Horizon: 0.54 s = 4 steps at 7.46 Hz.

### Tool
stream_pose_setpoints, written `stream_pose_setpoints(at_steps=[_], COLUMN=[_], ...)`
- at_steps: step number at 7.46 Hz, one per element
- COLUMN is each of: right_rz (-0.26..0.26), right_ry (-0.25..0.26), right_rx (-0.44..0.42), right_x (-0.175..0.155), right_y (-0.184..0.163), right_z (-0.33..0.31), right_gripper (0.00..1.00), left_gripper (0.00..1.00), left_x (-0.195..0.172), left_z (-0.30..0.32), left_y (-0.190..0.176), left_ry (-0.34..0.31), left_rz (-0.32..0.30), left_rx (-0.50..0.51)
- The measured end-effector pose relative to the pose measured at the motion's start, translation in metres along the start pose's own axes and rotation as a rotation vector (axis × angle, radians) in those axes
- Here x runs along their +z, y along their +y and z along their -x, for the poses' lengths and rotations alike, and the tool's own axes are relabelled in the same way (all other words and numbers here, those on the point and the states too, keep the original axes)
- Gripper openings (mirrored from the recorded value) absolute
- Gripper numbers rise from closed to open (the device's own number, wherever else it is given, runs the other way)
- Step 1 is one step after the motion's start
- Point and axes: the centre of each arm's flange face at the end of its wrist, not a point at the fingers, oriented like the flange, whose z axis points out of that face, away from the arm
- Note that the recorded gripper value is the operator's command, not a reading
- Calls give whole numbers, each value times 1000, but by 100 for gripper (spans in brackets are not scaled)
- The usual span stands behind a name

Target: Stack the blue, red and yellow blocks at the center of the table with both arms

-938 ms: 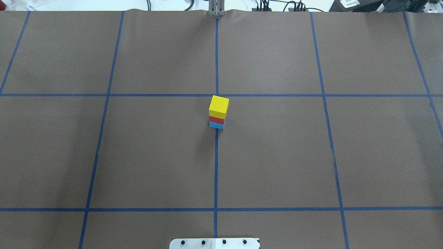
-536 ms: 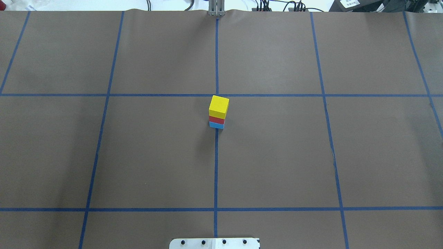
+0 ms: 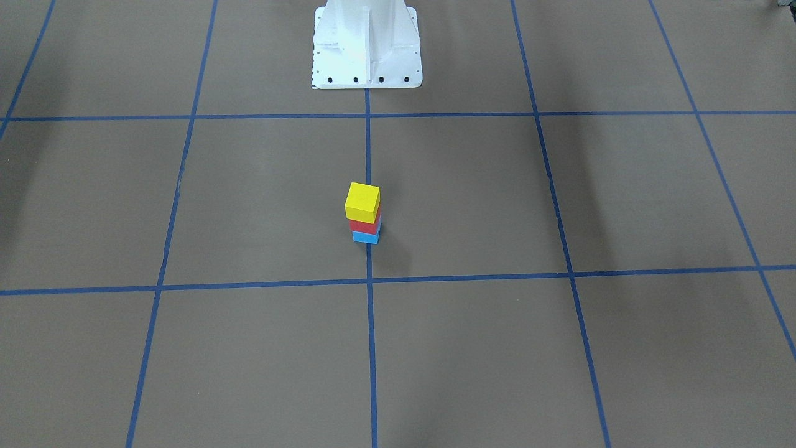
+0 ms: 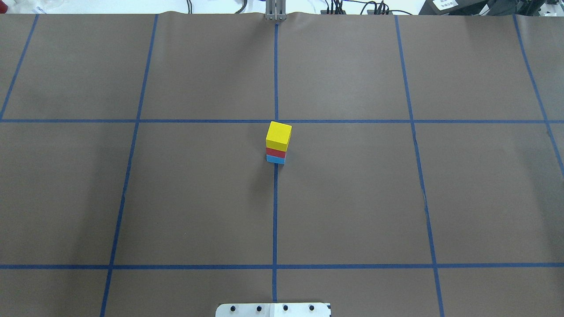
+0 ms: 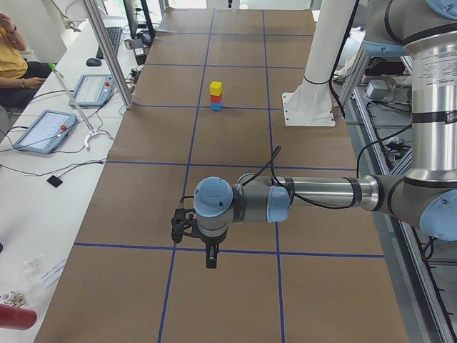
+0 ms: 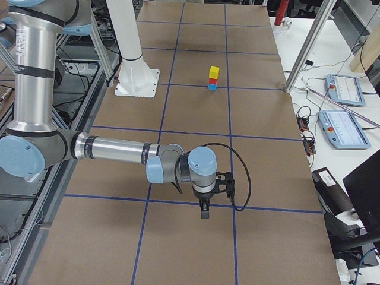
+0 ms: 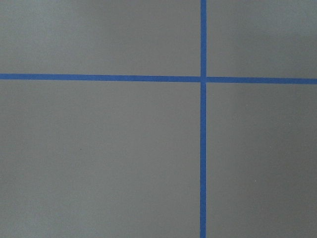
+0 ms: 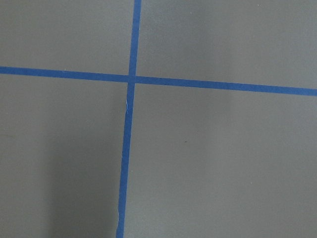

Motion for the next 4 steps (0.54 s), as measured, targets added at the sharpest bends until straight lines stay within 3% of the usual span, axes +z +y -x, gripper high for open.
stream_pose_setpoints(at_steps=[4], right_rz=[2], right_ry=[-2], right_rx=[8], right_x=[0], right_y=[0], right_z=[0], right_gripper=[100], left_gripper=[100], left_x=[7], left_z=[8], left_y=[9], left_ry=[-3], left_rz=[16], left_rx=[-21])
